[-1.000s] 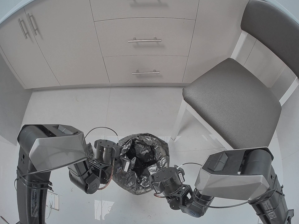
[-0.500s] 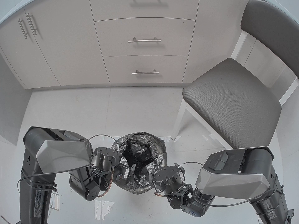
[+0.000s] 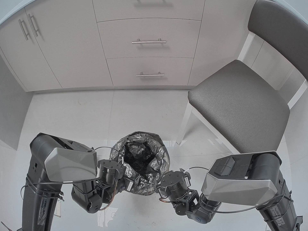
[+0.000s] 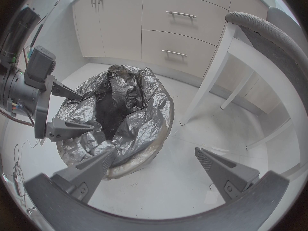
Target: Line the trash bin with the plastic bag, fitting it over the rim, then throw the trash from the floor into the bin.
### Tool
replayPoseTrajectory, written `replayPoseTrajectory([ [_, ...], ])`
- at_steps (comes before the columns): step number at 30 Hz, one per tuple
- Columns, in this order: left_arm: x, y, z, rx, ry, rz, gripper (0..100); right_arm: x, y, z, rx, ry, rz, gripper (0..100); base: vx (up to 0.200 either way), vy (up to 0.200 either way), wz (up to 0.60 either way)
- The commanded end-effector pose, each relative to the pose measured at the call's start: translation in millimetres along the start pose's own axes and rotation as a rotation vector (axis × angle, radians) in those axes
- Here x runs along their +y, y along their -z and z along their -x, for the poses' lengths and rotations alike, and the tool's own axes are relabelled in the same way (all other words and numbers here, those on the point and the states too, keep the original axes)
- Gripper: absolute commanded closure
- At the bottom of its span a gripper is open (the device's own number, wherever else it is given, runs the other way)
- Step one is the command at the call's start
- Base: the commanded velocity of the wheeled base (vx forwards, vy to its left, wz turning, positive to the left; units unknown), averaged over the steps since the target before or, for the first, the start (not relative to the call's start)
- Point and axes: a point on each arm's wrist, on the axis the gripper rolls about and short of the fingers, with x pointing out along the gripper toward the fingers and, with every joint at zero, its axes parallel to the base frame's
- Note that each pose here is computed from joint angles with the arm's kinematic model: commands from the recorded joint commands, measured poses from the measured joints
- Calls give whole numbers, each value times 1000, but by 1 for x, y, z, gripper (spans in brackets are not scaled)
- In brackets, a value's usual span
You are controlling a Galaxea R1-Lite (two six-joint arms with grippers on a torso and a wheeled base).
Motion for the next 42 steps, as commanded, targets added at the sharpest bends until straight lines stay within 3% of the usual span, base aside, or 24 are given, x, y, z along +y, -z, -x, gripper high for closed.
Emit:
replayPoseTrajectory([
  [1, -3, 1, -2, -1, 7, -12, 0, 1, 1, 0, 1, -1, 2, 0, 0, 0, 0],
  [10, -5, 6, -26, -17, -5, -105, 0, 1, 0, -1, -3, 19, 1, 0, 0, 0, 0],
  [16, -1, 4, -26, -3, -29, -99, 0, 1, -1, -1, -7, 19, -2, 0, 0, 0, 0],
  [20, -1, -3, -23, -46, -32, -81, 0, 1, -4, -1, -12, 19, -4, 0, 0, 0, 0],
  [26, -8, -23, -11, -145, -15, 13, 0, -1, -7, 0, -19, 23, -6, 0, 0, 0, 0],
  [28, -9, -45, 1, -209, 3, 119, 0, -3, -12, 0, -27, 26, -15, 0, 0, 0, 0],
  [31, -7, -59, 13, -242, 14, 172, 0, -6, -15, 0, -33, 32, -25, 0, 0, 0, 0],
  [38, 5, -87, 53, -322, 34, 326, 0, -10, -43, 11, -95, 23, -68, 0, 0, 0, 0],
  [42, 22, -100, 77, -351, 10, 352, 0, -14, -68, 24, -155, 14, -112, 0, 0, 0, 0],
])
